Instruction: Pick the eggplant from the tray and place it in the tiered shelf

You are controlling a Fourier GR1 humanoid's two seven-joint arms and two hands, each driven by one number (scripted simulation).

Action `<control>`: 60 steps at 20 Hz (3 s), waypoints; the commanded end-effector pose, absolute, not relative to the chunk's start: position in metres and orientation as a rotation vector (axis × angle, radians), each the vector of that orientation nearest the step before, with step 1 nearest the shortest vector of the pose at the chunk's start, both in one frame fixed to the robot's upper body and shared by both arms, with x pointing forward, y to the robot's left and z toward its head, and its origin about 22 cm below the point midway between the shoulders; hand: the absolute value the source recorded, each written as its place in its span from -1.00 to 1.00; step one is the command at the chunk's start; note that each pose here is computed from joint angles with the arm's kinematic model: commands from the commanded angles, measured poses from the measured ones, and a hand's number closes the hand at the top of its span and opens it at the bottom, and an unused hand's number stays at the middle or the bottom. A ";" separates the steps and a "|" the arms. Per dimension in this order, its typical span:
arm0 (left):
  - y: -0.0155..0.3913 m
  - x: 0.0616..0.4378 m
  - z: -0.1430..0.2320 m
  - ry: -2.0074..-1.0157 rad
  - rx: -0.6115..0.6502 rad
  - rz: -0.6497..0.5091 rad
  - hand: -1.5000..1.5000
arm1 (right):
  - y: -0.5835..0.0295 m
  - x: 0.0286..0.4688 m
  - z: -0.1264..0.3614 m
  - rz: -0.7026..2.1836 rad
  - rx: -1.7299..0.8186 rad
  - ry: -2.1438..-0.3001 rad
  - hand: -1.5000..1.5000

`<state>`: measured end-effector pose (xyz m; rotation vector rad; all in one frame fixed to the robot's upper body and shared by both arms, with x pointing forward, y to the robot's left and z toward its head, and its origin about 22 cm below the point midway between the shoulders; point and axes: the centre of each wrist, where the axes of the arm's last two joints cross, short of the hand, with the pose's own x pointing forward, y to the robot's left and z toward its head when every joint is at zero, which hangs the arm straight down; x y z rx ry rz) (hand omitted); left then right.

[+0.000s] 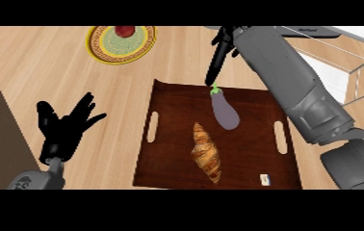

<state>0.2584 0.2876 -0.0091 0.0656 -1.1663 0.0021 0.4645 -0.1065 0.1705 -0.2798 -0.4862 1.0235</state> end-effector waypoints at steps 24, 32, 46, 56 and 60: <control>0.275 0.255 -0.020 -1.123 0.088 0.042 0.00 | -0.045 0.445 0.112 1.232 -0.440 -0.190 -1.00; 0.300 0.236 -0.034 -1.117 0.100 0.038 0.00 | -0.053 0.439 0.089 1.266 -0.521 -0.166 -1.00; 0.292 0.249 -0.026 -1.107 0.096 0.029 0.00 | -0.060 0.416 0.046 1.263 -0.508 -0.259 -1.00; 0.292 0.243 -0.030 -1.120 0.079 0.027 0.00 | -0.068 0.405 0.025 1.410 -0.285 -0.221 1.00; 0.276 0.249 -0.031 -1.114 0.079 0.039 0.00 | -0.061 0.398 0.026 1.375 -0.278 -0.306 1.00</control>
